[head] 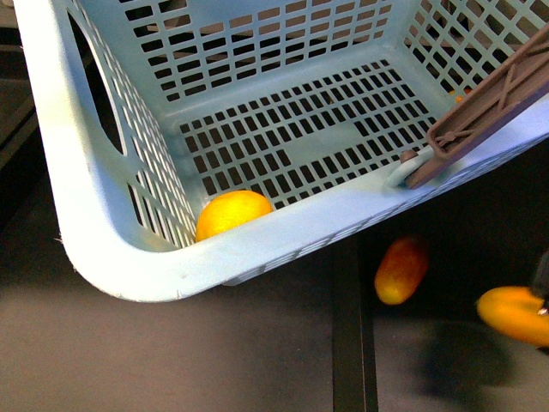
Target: Pick lemon and mango into basket
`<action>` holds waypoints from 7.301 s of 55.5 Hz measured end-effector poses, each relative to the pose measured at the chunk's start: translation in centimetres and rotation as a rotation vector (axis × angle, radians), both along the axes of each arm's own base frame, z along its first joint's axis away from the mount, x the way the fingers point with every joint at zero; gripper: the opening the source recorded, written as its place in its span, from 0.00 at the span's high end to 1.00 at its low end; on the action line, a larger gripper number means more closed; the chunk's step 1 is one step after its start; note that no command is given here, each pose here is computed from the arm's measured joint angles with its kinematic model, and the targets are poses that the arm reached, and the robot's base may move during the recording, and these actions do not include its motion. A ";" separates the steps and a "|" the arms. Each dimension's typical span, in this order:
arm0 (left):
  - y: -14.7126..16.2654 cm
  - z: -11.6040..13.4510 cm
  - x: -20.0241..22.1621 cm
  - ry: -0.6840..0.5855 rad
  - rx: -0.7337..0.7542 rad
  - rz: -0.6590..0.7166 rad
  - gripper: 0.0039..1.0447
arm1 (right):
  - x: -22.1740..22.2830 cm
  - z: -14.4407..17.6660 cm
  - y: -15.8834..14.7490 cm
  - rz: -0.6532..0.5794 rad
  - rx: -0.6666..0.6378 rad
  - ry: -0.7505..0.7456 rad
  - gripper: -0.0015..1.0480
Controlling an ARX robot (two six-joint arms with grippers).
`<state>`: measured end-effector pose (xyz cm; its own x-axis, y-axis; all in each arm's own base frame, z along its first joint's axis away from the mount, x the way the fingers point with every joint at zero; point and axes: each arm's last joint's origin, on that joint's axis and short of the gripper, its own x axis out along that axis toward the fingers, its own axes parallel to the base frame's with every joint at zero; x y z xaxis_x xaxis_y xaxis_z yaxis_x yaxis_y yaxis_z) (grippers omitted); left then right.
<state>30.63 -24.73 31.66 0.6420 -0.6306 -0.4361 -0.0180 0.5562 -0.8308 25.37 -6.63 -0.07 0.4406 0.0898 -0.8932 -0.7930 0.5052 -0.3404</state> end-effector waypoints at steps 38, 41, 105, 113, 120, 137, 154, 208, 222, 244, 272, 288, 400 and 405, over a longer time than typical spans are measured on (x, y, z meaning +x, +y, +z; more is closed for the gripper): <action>0.0 0.0 0.0 0.000 0.000 0.000 0.96 | -5.7 16.3 -5.5 -0.522 0.514 -0.459 0.46; 0.0 0.0 0.0 0.000 0.000 0.000 0.96 | -6.3 17.2 -5.0 -0.544 0.573 -0.495 0.46; 0.0 0.0 0.0 0.000 0.001 0.001 0.96 | 3.9 23.9 13.9 -0.737 1.095 -0.685 0.21; 0.0 -0.1 0.0 0.003 0.001 -0.011 0.96 | 3.0 24.7 13.0 -0.755 1.094 -0.703 0.08; 0.0 -0.1 0.0 0.006 0.001 0.005 0.96 | 0.3 25.1 10.3 -0.826 1.020 -0.727 0.08; -0.1 -0.1 0.0 0.006 0.001 0.001 0.96 | -7.4 24.3 6.7 -0.660 0.925 -0.964 0.43; 0.0 -0.1 0.0 0.005 0.002 0.010 0.96 | -9.7 20.7 6.7 -0.653 0.881 -0.950 0.92; -0.1 -0.1 0.0 0.009 -0.002 0.002 0.96 | -13.9 17.3 6.7 -0.638 0.888 -0.976 0.98; -0.1 -0.1 0.0 0.008 -0.001 0.002 0.96 | -14.3 17.3 6.7 -0.639 0.888 -0.975 0.98; 0.0 -0.1 0.0 0.008 -0.001 0.004 0.96 | -15.7 17.0 6.7 -0.640 0.885 -0.969 0.98; -0.1 -0.1 0.0 0.009 -0.002 0.002 0.96 | -15.7 17.0 6.7 -0.640 0.885 -0.970 0.49; -0.1 -0.1 0.0 0.009 -0.002 0.002 0.96 | -15.7 17.0 6.7 -0.640 0.885 -0.970 0.09; 10.1 -11.1 3.6 0.200 0.010 1.127 0.11 | -15.7 17.0 6.7 -0.638 0.885 -0.971 0.08; 8.9 -8.6 1.7 0.167 0.039 1.132 0.07 | -15.7 17.0 6.7 -0.638 0.885 -0.971 0.08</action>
<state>32.34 -15.82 23.03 0.7650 0.2878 -0.5762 -0.6336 0.1759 -0.7534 9.69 0.03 16.93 0.9999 0.0031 0.0147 -0.0031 1.0000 0.0029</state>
